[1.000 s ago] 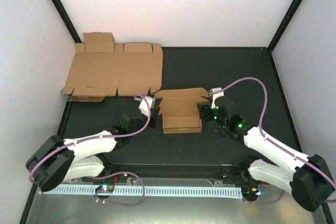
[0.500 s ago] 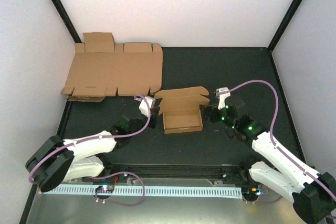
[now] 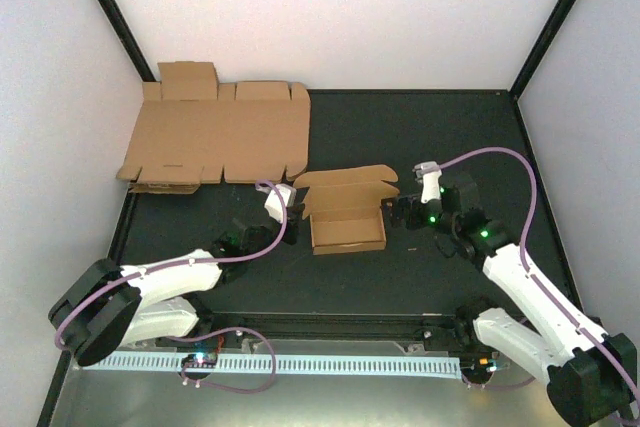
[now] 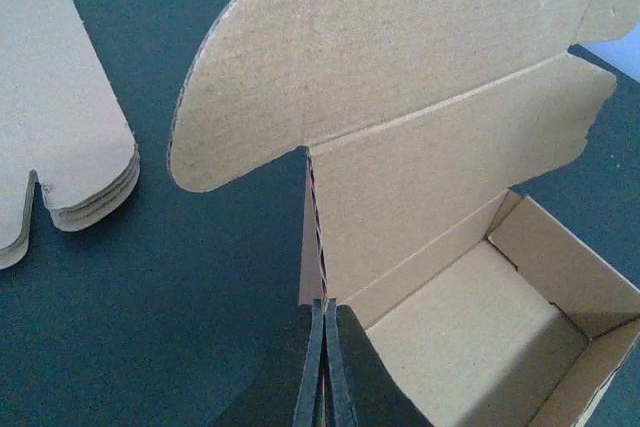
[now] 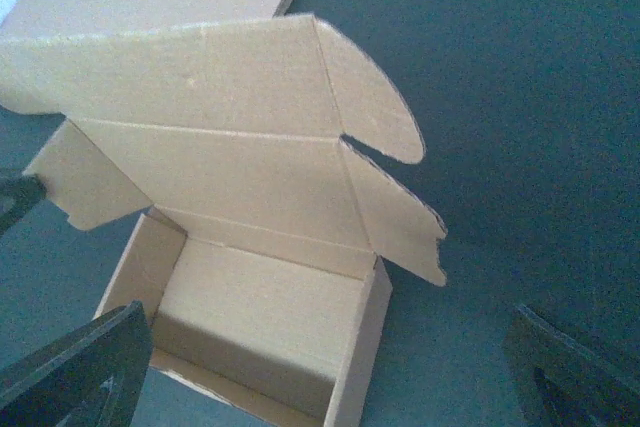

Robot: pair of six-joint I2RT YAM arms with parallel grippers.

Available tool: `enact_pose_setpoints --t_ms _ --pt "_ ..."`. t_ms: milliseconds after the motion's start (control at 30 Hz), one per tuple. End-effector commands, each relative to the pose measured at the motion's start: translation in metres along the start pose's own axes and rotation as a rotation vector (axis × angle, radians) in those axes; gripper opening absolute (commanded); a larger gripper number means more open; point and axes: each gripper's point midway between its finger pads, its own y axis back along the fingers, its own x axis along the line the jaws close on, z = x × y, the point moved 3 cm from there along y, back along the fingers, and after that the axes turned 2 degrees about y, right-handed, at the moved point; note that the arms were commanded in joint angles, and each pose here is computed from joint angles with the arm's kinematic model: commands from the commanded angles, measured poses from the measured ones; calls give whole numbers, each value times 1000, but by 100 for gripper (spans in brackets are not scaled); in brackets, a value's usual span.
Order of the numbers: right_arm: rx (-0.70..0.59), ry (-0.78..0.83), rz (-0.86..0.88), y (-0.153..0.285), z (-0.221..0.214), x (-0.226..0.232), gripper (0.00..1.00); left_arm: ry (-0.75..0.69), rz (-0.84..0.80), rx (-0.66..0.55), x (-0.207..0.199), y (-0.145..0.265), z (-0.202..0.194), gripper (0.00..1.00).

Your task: Fold the paper box

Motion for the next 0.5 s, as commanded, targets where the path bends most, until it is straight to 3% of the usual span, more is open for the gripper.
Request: enact_pose_setpoints --t_ms 0,167,467 --pt "30 13 -14 2 1 -1 99 -14 -18 -25 -6 2 8 2" --pt "71 26 -42 -5 1 -6 90 -14 -19 -23 -6 1 7 2" --pt "58 18 -5 -21 0 -4 82 -16 -18 -22 -6 2 8 2"
